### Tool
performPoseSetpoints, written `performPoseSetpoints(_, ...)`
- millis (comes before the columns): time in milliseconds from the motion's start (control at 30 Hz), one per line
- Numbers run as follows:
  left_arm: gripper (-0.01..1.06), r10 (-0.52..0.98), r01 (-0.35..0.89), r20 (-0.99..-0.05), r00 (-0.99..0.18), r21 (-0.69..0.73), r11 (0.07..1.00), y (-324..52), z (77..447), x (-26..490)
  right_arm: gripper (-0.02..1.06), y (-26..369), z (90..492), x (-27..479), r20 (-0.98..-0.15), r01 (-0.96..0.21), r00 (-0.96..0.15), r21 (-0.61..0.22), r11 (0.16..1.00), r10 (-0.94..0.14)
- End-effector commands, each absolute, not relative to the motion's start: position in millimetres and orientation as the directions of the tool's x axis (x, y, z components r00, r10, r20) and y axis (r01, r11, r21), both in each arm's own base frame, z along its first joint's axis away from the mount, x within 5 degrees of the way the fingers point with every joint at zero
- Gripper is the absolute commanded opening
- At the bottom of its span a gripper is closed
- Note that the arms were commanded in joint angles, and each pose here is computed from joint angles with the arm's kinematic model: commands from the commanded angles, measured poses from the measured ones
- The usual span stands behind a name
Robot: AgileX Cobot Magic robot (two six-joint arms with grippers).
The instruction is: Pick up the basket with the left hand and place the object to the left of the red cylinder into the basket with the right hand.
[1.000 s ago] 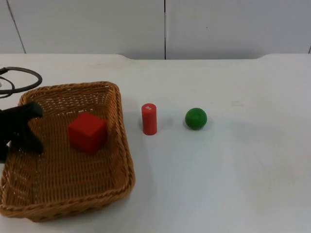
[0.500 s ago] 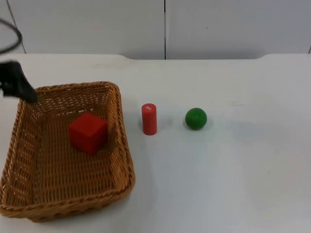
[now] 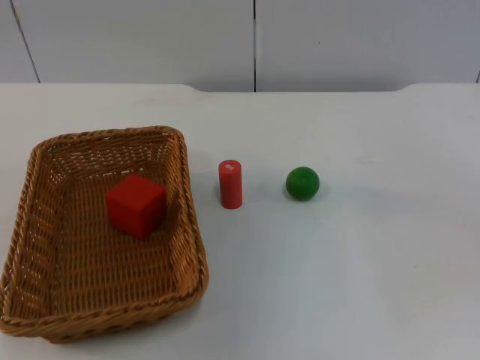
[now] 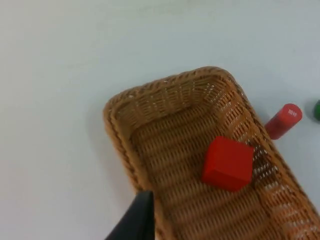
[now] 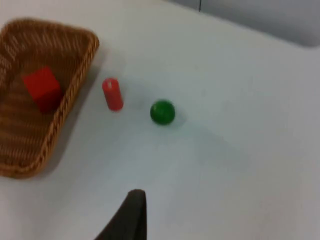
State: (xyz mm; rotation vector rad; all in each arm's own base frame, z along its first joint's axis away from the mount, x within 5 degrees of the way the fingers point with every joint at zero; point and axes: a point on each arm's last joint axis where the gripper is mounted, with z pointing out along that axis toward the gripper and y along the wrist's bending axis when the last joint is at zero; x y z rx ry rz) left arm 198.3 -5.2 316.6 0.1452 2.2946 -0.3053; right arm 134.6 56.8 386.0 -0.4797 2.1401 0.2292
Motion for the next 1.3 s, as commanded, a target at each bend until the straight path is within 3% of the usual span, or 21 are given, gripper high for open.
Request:
performPoseSetpoints(0, 1.05, 0.043, 0.193, -0.764, -0.644, -0.108, 0.975, -5.1, 332.7, 171.2, 1.01, 48.8, 397.3, 116.5, -0.871, -0.411, -0.442, -0.018, 0.912, -0.216)
performPoseSetpoints(267, 1.05, 0.071, 0.217, -0.830, -0.553, -0.061, 0.974, -13.3, 356.6, 117.0, 1.01, 29.3, 412.3, 64.7, -0.932, -0.412, -0.321, -0.022, 0.911, -0.168)
performPoseSetpoints(400, 1.05, 0.071, 0.239, -0.863, -0.500, -0.059, 0.969, -18.7, 363.7, 100.8, 1.01, 22.5, 411.2, 46.5, -0.934, -0.414, -0.316, -0.024, 0.910, -0.169)
performPoseSetpoints(500, 1.05, 0.119, 0.329, -0.876, -0.467, -0.047, 0.943, -28.0, 365.9, 90.9, 1.01, 16.8, 407.3, 31.1, -0.925, -0.424, -0.327, -0.042, 0.905, -0.196)
performPoseSetpoints(633, 1.05, 0.155, 0.383, -0.860, -0.485, -0.050, 0.923, -32.7, 363.7, 81.3, 1.01, 11.6, 399.3, 17.9, -0.920, -0.426, -0.335, -0.047, 0.903, -0.205)
performPoseSetpoints(967, 1.05, 0.094, 0.329, -0.860, -0.502, -0.089, 0.940, -28.5, 322.1, 50.3, 1.01, -1.9, 357.5, -17.3, -0.943, -0.431, -0.260, -0.079, 0.899, -0.207)
performPoseSetpoints(1133, 1.05, 0.021, 0.235, -0.905, -0.424, -0.087, 0.968, -19.3, 316.5, 21.7, 1.01, -10.0, 336.3, -38.1, -0.962, -0.424, -0.203, -0.082, 0.902, -0.183)
performPoseSetpoints(1267, 1.05, 0.054, 0.224, -0.916, -0.397, -0.040, 0.974, -15.6, 313.2, 6.4, 1.01, -9.4, 327.4, -36.8, -0.943, -0.430, -0.262, -0.075, 0.900, -0.204)
